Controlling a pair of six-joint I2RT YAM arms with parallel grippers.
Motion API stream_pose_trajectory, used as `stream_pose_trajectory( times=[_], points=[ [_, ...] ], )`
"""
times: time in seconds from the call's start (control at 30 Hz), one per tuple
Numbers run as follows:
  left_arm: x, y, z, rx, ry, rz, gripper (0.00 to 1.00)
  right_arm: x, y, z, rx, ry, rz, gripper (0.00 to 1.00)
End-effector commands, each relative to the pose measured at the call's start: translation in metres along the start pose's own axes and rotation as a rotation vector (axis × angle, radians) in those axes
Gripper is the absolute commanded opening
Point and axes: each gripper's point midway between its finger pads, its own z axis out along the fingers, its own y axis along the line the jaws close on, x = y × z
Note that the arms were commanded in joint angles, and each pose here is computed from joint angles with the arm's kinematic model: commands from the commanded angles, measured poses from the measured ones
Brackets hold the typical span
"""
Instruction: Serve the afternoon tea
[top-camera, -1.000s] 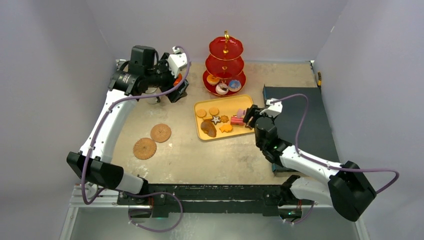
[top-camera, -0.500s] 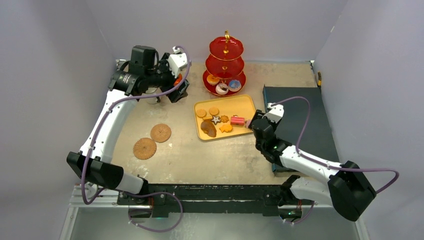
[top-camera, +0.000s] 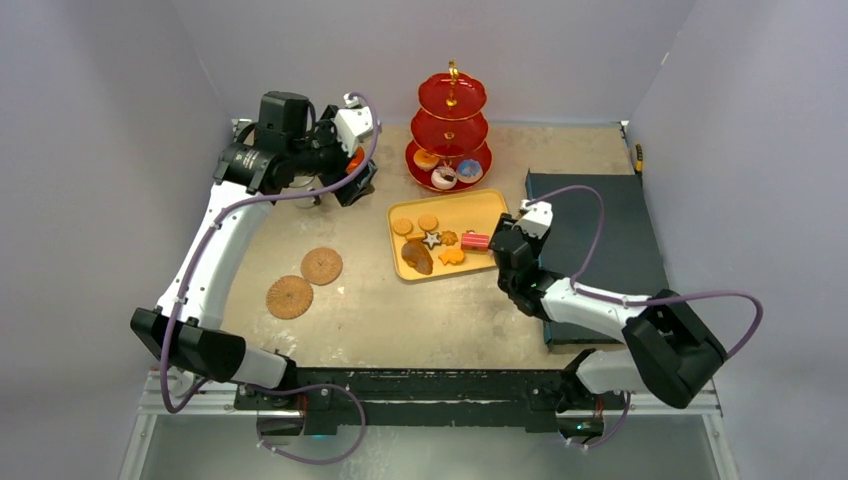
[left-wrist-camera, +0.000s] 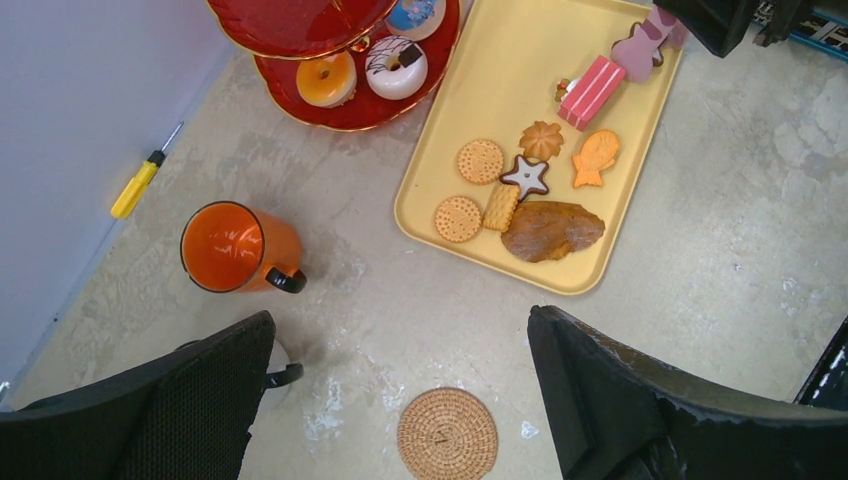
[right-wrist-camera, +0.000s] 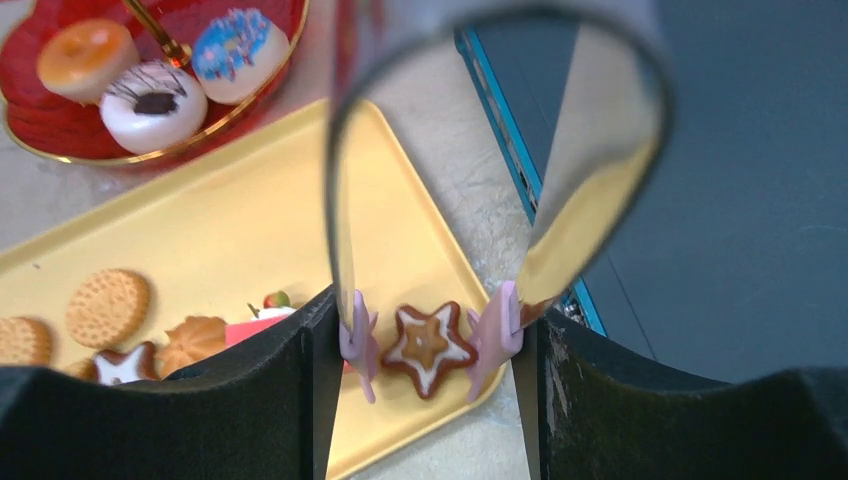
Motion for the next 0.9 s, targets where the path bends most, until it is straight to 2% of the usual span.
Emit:
stream_pose_trajectory(
  times=[0.0, 0.17, 0.47, 0.77, 0.87],
  points=[
    [-0.017, 0.0, -0.017, -0.03, -0.05, 0.048, 0.97, -0.002, 0.009, 0.007, 0.002, -0.007, -0.018, 0.6],
    [-0.015, 0.0, -0.017, -0.032, -0.042, 0.055, 0.98, 0.004, 0.008, 0.007, 0.002, 0.004, -0.021, 0.58],
    [-0.017, 0.0, -0.017, -0.029, -0.048, 0.055, 0.98, -0.014, 0.009, 0.002, -0.02, -0.041, -0.021, 0.46],
    [-0.017, 0.001, -0.018, -0.037, -0.045, 0.057, 0.98, -0.098, 0.043, -0.005, -0.133, -0.229, 0.03, 0.41],
    [-0.018, 0.002, -0.018, -0.038, -0.048, 0.058, 0.98, -0.131, 0.061, 0.009, -0.163, -0.292, 0.052, 0.41]
  ],
)
